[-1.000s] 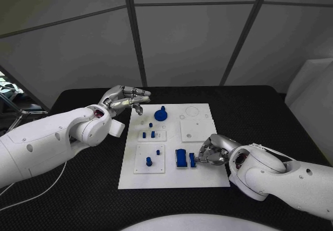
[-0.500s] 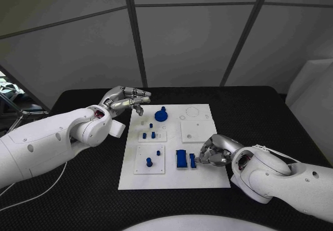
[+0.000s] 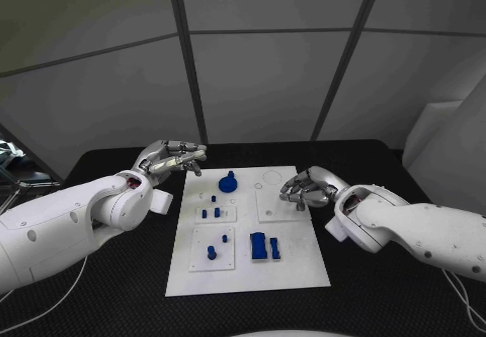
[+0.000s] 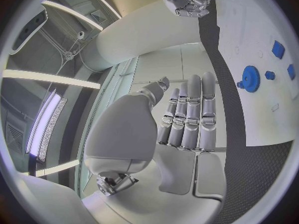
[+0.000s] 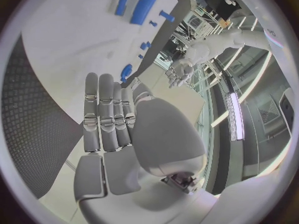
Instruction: Assemble the parts on the task board
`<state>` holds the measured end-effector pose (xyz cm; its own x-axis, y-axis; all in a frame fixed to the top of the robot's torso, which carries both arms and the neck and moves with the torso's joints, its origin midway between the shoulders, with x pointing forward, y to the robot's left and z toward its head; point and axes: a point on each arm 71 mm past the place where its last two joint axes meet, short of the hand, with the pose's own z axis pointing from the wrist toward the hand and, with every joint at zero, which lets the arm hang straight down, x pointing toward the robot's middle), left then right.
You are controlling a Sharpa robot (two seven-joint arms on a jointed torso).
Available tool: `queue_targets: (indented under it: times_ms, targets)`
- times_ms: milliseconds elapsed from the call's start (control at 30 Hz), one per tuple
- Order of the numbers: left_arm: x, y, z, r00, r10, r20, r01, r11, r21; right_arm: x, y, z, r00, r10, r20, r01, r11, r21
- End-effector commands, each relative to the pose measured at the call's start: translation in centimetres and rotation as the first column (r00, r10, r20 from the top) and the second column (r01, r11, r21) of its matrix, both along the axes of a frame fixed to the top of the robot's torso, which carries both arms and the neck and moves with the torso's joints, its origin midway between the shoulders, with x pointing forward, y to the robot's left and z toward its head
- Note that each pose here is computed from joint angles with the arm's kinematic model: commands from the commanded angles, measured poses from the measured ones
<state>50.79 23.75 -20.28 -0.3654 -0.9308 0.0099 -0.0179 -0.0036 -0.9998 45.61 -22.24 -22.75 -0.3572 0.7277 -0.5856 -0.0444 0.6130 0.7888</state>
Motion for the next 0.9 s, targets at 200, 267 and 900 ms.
queue_targets:
  times_ms: [200, 267, 900]
  targets:
    - [1.78, 1.2, -0.84, 0.979, 0.203, -0.009, -0.202, 0.967, -0.157, 5.8, -0.2, 0.2, 0.997, -0.049, 0.052, 0.022, 0.905, 0.425]
    - [2.18, 1.3, -1.15, 0.972, 0.236, -0.007, -0.234, 0.958, -0.164, 6.9, -0.3, 0.0, 0.996, -0.070, 0.059, 0.036, 0.893, 0.450]
    - [2.51, -0.8, -2.82, 0.958, 0.285, -0.024, -0.286, 0.952, -0.110, 8.4, -0.2, -1.0, 0.985, -0.166, 0.051, 0.124, 0.877, 0.465]
